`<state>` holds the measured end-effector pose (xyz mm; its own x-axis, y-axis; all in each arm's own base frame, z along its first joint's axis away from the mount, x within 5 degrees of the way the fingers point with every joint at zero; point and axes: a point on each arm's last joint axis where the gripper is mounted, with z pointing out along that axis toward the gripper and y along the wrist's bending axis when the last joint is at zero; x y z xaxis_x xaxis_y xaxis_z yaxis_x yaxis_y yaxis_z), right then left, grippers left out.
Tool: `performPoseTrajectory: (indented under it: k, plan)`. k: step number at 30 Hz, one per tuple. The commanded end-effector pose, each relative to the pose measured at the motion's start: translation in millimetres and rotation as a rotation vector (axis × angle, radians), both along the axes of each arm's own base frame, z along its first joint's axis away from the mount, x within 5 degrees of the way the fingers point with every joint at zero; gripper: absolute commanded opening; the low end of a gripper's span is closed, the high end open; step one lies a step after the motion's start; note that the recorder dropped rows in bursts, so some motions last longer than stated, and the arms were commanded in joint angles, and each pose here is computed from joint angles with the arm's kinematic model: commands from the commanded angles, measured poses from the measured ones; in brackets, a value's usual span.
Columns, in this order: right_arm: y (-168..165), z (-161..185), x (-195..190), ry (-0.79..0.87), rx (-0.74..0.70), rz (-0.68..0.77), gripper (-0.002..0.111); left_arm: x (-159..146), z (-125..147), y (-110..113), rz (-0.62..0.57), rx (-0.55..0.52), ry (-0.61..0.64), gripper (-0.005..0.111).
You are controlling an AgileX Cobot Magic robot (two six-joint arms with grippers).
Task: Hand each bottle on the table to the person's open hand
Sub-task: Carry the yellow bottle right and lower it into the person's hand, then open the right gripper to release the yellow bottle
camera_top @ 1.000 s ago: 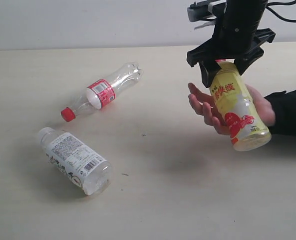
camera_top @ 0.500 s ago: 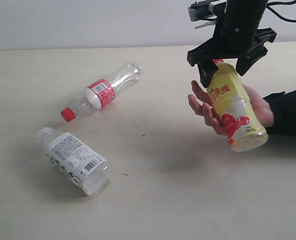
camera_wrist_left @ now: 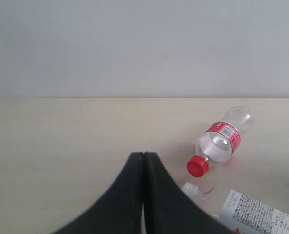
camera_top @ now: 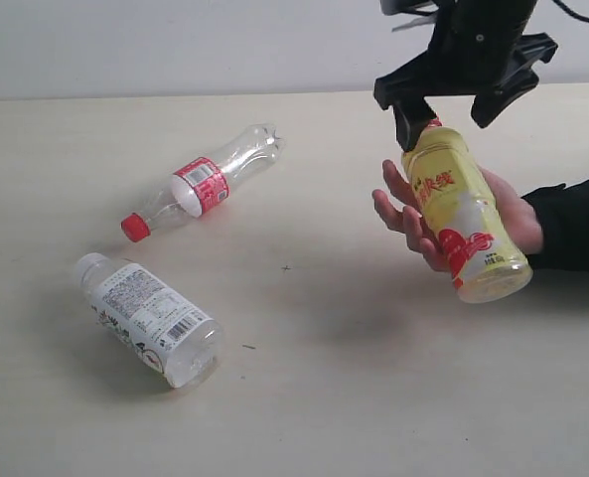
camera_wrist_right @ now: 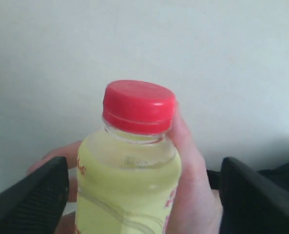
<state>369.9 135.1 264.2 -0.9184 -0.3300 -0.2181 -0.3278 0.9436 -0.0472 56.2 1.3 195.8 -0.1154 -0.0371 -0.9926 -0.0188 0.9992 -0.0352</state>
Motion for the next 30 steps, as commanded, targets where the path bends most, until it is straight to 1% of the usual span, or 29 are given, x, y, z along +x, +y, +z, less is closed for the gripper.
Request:
performPoseTrajectory:
  k: [1, 2, 3, 5, 6, 8, 10, 13, 16, 20, 23, 27, 30]
  plan:
    - [-7.7, 38.7, -15.3, -0.076, 0.005, 0.036, 0.075, -0.3, -0.6, 0.0, 0.000, 0.002, -0.005, 0.000]
    - [-9.1, 44.7, -19.0, -0.083, 0.008, 0.036, 0.069, -0.3, -0.6, 0.0, 0.000, 0.002, -0.005, 0.000]
    - [-11.0, 51.9, -24.2, -0.090, 0.012, 0.028, 0.059, -0.3, -0.6, 0.0, 0.000, 0.002, -0.005, 0.000]
    - [-15.6, 60.5, -36.3, -0.102, 0.020, 0.014, 0.037, -0.3, -0.6, 0.0, 0.000, 0.002, -0.005, 0.000]
    - [-18.1, 64.3, -44.3, -0.119, 0.034, 0.010, 0.024, -0.3, -0.6, 0.0, 0.000, 0.002, -0.005, 0.000]
    - [-24.4, 68.8, -61.5, -0.170, 0.054, 0.011, 0.003, -0.3, -0.6, 0.0, 0.000, 0.002, -0.005, 0.000]
    - [-32.8, 68.1, -84.0, -0.243, 0.081, 0.018, 0.000, -0.3, -0.6, 0.0, 0.000, 0.002, -0.005, 0.000]
    - [-45.9, 54.1, -120.9, -0.368, 0.128, 0.034, 0.000, -0.3, -0.6, 0.0, 0.000, 0.002, -0.005, 0.000]
    - [-57.0, 40.7, -157.8, -0.456, 0.182, 0.054, 0.000, -0.3, -0.6, 0.0, 0.000, 0.002, -0.005, 0.000]
    - [-71.1, 24.9, -202.6, -0.502, 0.243, 0.036, 0.000, -0.3, -0.6, 0.0, 0.000, 0.002, -0.005, 0.000]
    - [-75.9, 21.2, -228.4, -0.515, 0.330, 0.008, 0.000, -0.3, -0.6, 0.0, 0.000, 0.002, -0.005, 0.000]
    - [-85.8, 11.7, -252.0, -0.539, 0.312, 0.030, 0.000, -0.3, -0.6, 0.0, 0.000, 0.002, -0.005, 0.000]
    - [-90.3, -4.1, -263.8, -0.530, 0.314, 0.020, 0.000, -0.3, -0.6, 0.0, 0.000, 0.002, -0.005, 0.000]
